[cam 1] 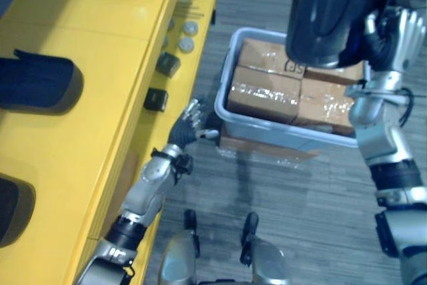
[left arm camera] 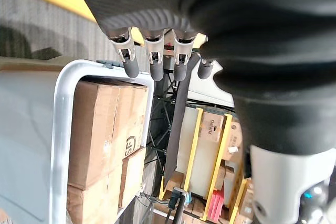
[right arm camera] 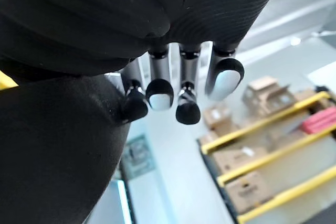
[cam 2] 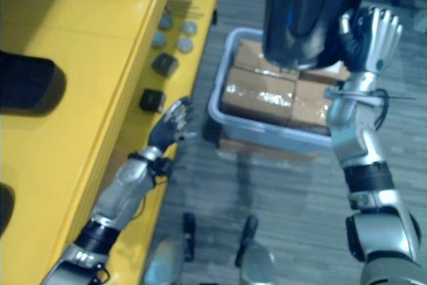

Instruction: Walk over and take plastic housings, then place them on the shelf

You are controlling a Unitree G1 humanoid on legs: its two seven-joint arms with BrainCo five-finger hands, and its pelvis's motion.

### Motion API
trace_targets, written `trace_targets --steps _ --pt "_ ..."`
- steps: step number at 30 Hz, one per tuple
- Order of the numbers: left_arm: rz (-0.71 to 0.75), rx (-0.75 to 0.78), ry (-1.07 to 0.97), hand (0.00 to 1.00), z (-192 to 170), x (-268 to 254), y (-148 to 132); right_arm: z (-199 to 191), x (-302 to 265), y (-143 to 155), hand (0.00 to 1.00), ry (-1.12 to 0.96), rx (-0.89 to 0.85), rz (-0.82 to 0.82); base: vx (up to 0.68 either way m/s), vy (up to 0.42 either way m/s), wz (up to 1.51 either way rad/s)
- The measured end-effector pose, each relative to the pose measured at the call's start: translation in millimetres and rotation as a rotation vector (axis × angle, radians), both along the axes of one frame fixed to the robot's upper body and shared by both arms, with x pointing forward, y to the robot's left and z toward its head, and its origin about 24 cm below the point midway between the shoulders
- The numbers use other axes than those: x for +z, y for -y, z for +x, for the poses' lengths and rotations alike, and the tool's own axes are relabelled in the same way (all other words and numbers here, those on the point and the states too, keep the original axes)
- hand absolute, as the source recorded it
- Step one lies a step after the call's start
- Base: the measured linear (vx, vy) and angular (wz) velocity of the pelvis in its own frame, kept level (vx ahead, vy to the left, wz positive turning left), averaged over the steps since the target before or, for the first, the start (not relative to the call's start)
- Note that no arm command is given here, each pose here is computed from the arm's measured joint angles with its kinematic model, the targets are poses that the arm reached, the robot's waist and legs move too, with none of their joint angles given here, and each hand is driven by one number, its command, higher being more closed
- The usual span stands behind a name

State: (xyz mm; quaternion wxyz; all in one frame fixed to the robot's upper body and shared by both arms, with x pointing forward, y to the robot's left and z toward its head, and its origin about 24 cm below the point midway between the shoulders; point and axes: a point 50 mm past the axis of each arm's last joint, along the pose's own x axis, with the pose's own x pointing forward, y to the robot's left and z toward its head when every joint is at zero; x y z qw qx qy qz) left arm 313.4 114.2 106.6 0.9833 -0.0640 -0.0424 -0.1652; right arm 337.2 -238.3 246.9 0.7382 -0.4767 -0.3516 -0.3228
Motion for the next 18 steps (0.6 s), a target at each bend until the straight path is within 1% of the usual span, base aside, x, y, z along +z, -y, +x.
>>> trace_targets --steps 2,7,12,18 --pt "0.004 0.013 -0.024 0.00 3.5 -4.0 -0.3 1.0 -3.8 -6.1 1.00 -0.005 0.024 -0.008 -0.06 0.023 -0.03" --pt "0.002 0.048 -0.061 0.00 9.4 -9.8 -3.1 4.1 -12.9 -23.6 1.00 -0.051 0.084 -0.099 -0.07 0.014 0.00" --pt "-0.092 0.038 -0.114 0.00 10.2 -11.9 2.4 6.9 -32.5 -41.5 1.00 -0.128 0.138 -0.150 -0.06 0.010 0.02" --pt "-0.193 0.020 -0.159 0.00 11.9 -11.1 8.4 8.5 -44.7 -49.0 1.00 -0.192 0.162 -0.191 -0.01 0.007 0.05"
